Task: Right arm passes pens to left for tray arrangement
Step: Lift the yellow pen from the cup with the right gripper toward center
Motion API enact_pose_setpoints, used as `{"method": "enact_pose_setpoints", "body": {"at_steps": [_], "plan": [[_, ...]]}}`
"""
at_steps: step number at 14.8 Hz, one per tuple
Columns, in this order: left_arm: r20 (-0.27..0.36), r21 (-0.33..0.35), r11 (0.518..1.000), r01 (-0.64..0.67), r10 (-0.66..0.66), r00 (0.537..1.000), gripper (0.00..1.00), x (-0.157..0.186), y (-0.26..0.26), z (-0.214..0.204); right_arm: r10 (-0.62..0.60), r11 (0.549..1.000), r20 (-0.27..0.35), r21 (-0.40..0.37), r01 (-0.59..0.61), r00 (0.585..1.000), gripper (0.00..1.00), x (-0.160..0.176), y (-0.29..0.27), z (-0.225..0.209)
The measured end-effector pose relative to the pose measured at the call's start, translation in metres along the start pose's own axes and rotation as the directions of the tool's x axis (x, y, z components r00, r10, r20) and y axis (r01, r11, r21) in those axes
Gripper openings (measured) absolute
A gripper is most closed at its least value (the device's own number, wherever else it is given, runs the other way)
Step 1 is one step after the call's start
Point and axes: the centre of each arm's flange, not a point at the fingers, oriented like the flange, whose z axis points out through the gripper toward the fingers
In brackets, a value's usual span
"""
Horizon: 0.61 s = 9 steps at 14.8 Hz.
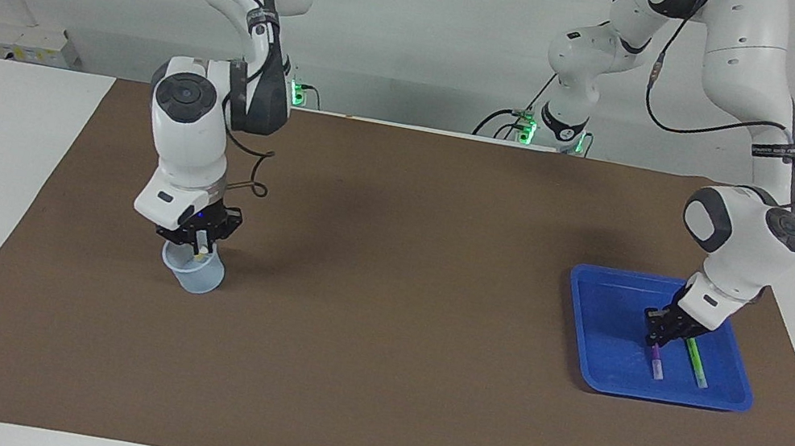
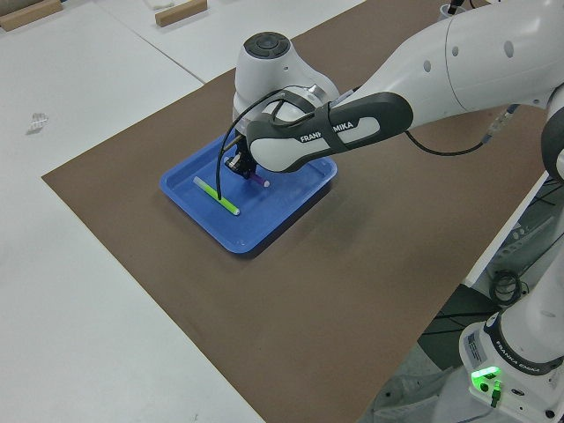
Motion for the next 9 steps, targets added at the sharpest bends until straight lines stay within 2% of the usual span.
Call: {"method": "enact_pose_setpoints", "body": {"at_steps": [4,6,9], "plan": [[0.009,-0.001,1.000,0.000,0.000,1.000,0.24,-0.003,0.000,0.004,-0.006,1.000,0.005,-0.001,0.006,1.000,0.19,-0.010,0.018,-0.012],[0.012,-0.002,1.000,0.001,-0.001,1.000,0.44,-0.004,0.000,0.005,-0.006,1.000,-0.002,-0.003,0.006,1.000,0.19,-0.011,0.018,-0.017],[0.008,-0.001,1.000,0.003,-0.003,1.000,0.43,-0.003,-0.002,0.003,0.008,1.000,-0.029,-0.007,-0.008,1.000,0.19,-0.013,0.023,-0.048]]}}
